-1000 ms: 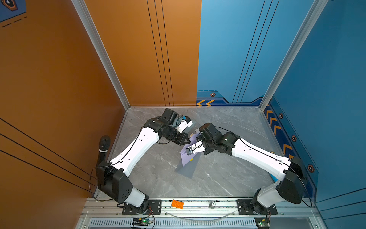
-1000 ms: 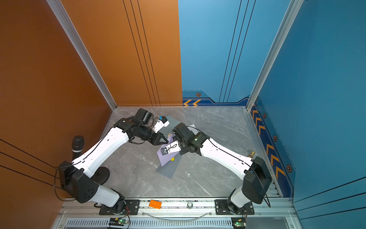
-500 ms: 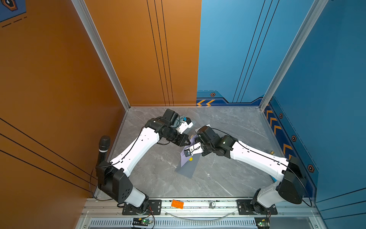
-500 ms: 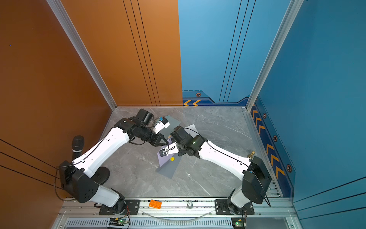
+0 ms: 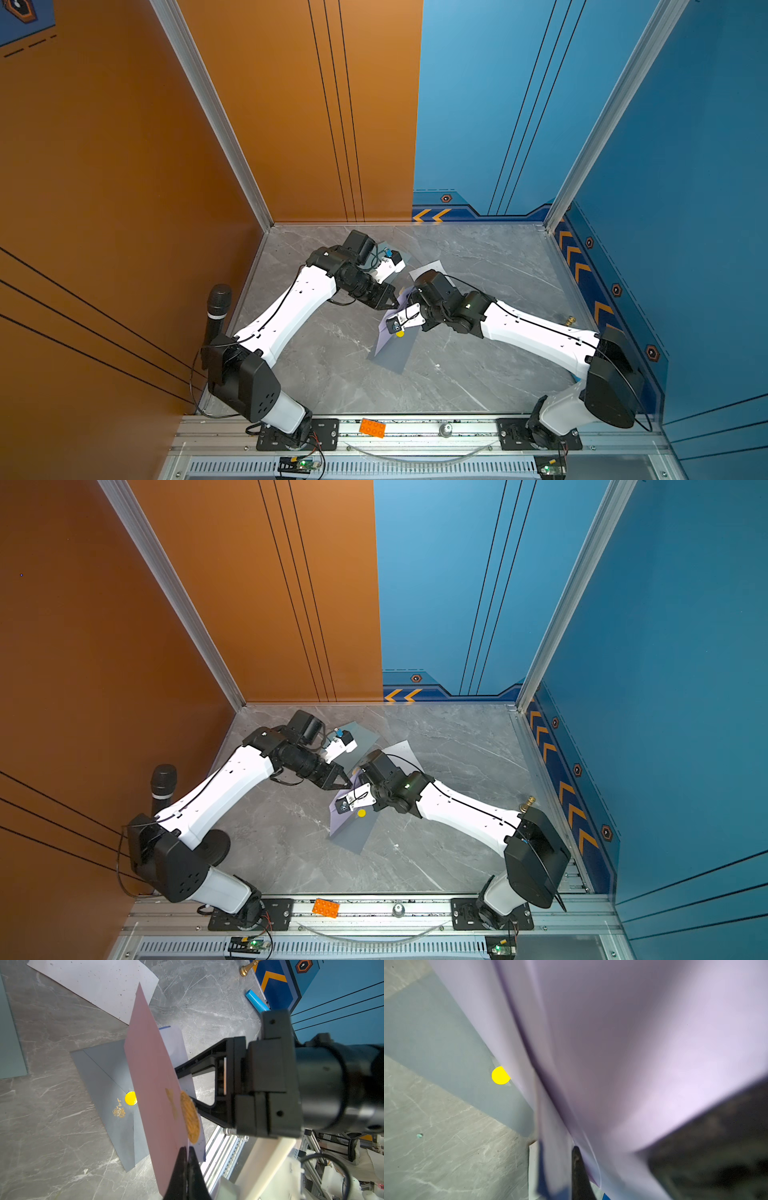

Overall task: Fold the letter paper in half and place it into the envelope
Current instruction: Place the letter paper in the envelope.

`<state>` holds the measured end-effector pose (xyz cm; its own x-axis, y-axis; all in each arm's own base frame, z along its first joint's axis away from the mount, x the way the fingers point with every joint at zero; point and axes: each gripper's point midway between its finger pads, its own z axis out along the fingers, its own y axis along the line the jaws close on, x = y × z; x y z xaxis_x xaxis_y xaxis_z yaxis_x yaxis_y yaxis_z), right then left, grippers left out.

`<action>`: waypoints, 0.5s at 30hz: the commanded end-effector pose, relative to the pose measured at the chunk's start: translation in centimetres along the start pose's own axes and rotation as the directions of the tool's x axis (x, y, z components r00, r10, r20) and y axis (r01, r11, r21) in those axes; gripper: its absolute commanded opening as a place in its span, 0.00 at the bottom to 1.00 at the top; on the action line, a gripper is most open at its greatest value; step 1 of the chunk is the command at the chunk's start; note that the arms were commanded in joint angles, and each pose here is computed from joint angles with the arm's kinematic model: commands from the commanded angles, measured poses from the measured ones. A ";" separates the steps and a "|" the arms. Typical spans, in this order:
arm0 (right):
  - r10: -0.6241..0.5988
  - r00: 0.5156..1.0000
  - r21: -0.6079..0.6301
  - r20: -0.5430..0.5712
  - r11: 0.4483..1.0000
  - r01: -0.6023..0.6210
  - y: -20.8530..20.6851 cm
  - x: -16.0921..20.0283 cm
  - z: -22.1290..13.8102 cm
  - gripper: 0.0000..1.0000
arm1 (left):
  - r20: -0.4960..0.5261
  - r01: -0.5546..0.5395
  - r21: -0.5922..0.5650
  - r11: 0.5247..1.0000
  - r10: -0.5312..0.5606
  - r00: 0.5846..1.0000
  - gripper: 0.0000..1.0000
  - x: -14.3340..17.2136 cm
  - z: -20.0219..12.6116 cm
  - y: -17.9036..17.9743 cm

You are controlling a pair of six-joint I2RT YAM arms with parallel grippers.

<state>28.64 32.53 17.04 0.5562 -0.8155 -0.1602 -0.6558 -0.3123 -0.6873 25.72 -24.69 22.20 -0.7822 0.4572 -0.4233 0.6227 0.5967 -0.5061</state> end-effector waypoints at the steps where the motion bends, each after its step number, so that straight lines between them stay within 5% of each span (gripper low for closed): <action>1: 0.002 0.999 0.004 0.038 1.000 -0.002 -0.3 -0.5 -0.4 0.00 | 0.004 -0.027 0.038 0.999 0.027 1.000 0.00 -0.4 -0.6 -1.0; 9: 0.111 0.990 -0.151 0.082 0.984 -0.097 0.4 -0.9 -1.5 0.00 | -0.013 -0.023 0.021 1.000 0.023 1.000 0.00 0.2 -0.6 -0.6; 15: 0.127 0.979 -0.108 0.158 0.988 -0.110 0.0 -1.5 -1.6 0.00 | -0.018 -0.020 0.032 0.999 0.021 1.000 0.00 0.5 -0.5 -0.8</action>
<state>28.11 32.79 18.45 0.5437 -0.7877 -0.2898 -0.7371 -0.2830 -0.6136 25.36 -24.54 22.22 -0.7798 0.4693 -0.4145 0.6260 0.5927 -0.5067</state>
